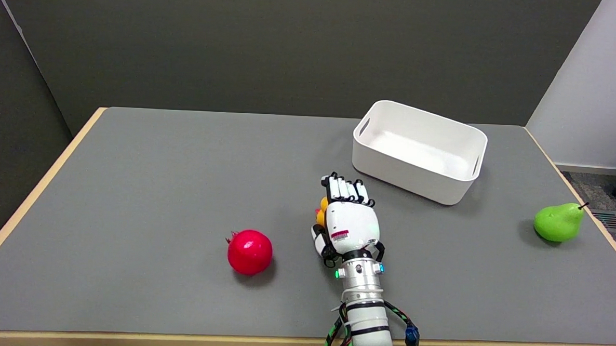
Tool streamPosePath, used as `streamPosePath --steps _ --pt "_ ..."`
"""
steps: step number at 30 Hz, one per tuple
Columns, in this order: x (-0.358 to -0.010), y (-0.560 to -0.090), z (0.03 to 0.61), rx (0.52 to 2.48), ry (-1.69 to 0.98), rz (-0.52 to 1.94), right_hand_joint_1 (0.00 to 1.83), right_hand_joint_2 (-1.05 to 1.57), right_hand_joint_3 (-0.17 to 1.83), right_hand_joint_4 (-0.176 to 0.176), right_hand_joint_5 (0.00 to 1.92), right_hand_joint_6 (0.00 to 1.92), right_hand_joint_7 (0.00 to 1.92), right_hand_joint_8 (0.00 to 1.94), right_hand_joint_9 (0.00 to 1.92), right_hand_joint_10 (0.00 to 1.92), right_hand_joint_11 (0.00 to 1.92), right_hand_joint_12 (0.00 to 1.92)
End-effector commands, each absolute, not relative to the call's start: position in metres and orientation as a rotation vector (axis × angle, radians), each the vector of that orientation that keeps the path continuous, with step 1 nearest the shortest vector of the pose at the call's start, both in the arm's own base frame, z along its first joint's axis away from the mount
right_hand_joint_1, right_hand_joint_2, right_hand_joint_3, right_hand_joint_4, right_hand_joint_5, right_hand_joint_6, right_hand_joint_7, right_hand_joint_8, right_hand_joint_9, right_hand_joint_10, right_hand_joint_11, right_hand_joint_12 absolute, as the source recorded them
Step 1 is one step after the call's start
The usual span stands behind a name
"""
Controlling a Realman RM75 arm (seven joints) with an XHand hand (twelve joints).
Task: Pick up the yellow duck.
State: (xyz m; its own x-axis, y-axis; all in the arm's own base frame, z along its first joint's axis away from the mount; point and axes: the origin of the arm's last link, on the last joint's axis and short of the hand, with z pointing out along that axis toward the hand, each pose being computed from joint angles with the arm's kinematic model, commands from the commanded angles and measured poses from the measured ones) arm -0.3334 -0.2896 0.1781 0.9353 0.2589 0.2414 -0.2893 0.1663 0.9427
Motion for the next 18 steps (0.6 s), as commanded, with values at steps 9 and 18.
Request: streamPosePath --steps 9,18 --pt "-0.272 -0.302 0.179 1.418 0.366 0.544 1.36 1.29 0.24 -0.176 0.21 1.38 0.32 1.92 0.57 1.91 0.25 1.83" --pt "-0.230 -0.324 0.207 1.397 0.539 0.594 1.27 1.36 0.13 -0.176 0.30 1.57 0.41 1.94 0.60 1.92 0.25 1.92"
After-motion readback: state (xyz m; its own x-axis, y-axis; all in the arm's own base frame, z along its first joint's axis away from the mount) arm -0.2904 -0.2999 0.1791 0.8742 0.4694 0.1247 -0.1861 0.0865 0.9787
